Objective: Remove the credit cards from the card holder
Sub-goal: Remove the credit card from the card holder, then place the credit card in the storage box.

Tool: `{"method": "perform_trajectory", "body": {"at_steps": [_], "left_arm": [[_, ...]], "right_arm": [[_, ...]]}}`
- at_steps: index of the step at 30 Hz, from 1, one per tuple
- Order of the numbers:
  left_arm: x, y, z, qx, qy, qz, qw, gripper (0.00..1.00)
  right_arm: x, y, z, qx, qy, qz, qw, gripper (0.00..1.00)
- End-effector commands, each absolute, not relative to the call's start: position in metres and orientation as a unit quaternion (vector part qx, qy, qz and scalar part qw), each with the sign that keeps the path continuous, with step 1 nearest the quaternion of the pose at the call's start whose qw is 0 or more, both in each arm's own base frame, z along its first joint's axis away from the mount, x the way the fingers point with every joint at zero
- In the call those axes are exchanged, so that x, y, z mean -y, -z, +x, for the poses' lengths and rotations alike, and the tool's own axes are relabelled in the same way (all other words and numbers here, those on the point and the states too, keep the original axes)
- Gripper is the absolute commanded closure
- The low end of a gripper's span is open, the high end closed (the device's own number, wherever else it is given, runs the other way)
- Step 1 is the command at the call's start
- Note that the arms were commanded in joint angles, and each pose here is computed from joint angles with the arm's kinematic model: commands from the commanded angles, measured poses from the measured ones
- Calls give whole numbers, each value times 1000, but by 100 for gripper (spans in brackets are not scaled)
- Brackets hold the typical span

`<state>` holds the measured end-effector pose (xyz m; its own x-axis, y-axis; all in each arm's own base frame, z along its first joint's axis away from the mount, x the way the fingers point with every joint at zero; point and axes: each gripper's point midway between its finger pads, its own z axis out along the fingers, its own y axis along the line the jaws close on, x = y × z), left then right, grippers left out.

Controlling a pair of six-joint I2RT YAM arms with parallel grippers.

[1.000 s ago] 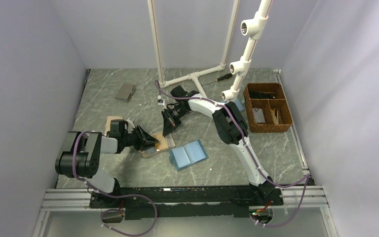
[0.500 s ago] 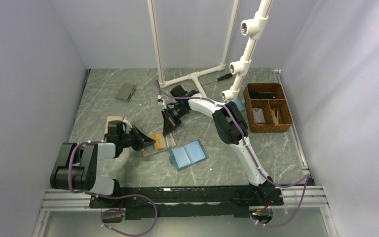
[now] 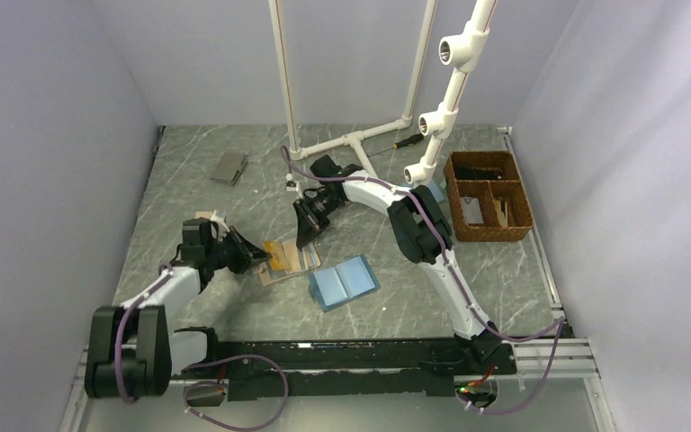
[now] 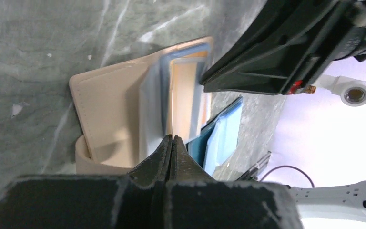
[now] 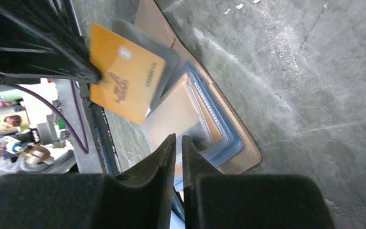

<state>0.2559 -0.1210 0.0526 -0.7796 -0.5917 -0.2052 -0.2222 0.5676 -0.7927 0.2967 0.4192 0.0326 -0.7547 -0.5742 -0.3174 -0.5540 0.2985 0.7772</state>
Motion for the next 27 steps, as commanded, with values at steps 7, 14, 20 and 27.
{"method": "perform_trajectory", "body": {"at_steps": [7, 14, 20, 27], "left_arm": [[108, -108, 252, -857, 360, -146, 339, 100], [123, -149, 249, -812, 405, -52, 418, 100], [149, -171, 240, -785, 433, 29, 443, 100], [187, -180, 228, -767, 431, 127, 458, 100]], "right_arm": [[-413, -103, 301, 735, 467, 476, -121, 71], [-399, -177, 267, 613, 490, 589, -192, 47], [-371, -206, 234, 507, 462, 685, -245, 29], [-345, -205, 217, 445, 418, 749, -259, 24]]}}
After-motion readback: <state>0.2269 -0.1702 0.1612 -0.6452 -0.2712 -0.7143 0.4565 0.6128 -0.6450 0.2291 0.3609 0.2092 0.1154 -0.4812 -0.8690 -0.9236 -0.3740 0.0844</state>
